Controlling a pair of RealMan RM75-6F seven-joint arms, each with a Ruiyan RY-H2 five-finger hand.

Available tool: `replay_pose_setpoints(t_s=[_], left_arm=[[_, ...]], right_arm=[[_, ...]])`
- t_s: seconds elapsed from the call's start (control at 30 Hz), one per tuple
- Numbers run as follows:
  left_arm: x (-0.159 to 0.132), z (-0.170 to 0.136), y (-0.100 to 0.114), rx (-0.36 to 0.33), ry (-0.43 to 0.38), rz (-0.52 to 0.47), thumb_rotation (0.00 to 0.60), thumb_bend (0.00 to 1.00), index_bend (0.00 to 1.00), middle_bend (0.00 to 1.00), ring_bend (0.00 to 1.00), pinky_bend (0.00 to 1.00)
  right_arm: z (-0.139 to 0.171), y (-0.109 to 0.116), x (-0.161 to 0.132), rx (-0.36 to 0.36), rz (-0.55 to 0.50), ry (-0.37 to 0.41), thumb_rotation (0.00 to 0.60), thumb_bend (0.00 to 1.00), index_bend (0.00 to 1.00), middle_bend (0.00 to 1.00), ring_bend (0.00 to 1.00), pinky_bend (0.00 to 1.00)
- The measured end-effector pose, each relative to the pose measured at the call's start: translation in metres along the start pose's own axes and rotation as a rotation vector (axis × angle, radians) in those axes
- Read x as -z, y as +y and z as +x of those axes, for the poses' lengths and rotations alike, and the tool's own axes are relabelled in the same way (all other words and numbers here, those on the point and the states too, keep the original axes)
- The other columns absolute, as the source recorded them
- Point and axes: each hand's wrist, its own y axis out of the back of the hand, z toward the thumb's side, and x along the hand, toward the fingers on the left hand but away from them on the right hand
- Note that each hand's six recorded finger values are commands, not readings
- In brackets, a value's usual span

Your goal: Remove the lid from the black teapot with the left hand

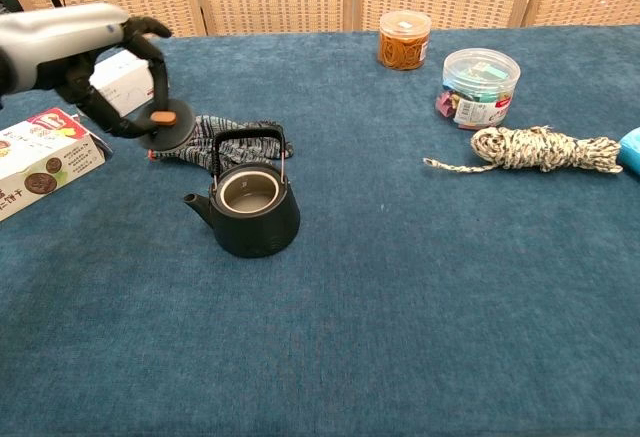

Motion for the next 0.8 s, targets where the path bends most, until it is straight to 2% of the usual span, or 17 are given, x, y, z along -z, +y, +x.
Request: replay_pose_setpoints(t_s=[0.17,0.4,0.43,0.53,0.57,0.6,0.67,0.8], left_arm=[[0.032,-0.002,-0.022,0.04,0.028,-0.02,0.6,0.36,0.57,0.0,0.0,0.0],[0.054,-0.002,-0.051,0.098,0.041,-0.045,0.6,0.36,0.56,0.0,0.0,0.0],[0.055,-0.002,-0.053,0.098,0.043,-0.044,0.6,0.36,0.54,0.0,0.0,0.0],[0.058,-0.001,-0.059,0.101,0.051,-0.036,0.6,0.24,0.2,0.0,0.0,0.0],[0.059,-0.001,-0.062,0.104,0.054,-0.036,0.6,0.16,0.08,0.0,0.0,0.0],[0.059,-0.001,-0.063,0.108,0.056,-0.041,0.6,0.12,0.02,0.0,0.0,0.0],[0.059,-0.001,-0.066,0.122,0.057,-0.061,0.6,0.06,0.0,0.0,0.0,0.0],[0.061,-0.003,-0.064,0.135,0.052,-0.069,0.6,0.04,0.0,0.0,0.0,0.0]], right_arm=[[0.0,-0.003,-0.002,-0.013,0.008,0.002,0.6,0.07,0.0,0.0,0.0,0.0],[0.0,-0.005,-0.003,-0.026,0.0,0.002,0.6,0.07,0.0,0.0,0.0,0.0],[0.0,-0.005,-0.002,-0.026,0.0,0.002,0.6,0.07,0.0,0.0,0.0,0.0],[-0.001,-0.005,-0.002,-0.029,-0.002,0.001,0.6,0.07,0.0,0.0,0.0,0.0],[-0.001,-0.005,-0.002,-0.029,-0.004,0.001,0.6,0.07,0.0,0.0,0.0,0.0],[-0.001,-0.005,-0.002,-0.029,-0.005,0.001,0.6,0.07,0.0,0.0,0.0,0.0],[0.0,-0.004,-0.002,-0.026,-0.007,0.002,0.6,0.07,0.0,0.0,0.0,0.0],[0.0,-0.002,-0.002,-0.02,-0.012,0.002,0.6,0.07,0.0,0.0,0.0,0.0]])
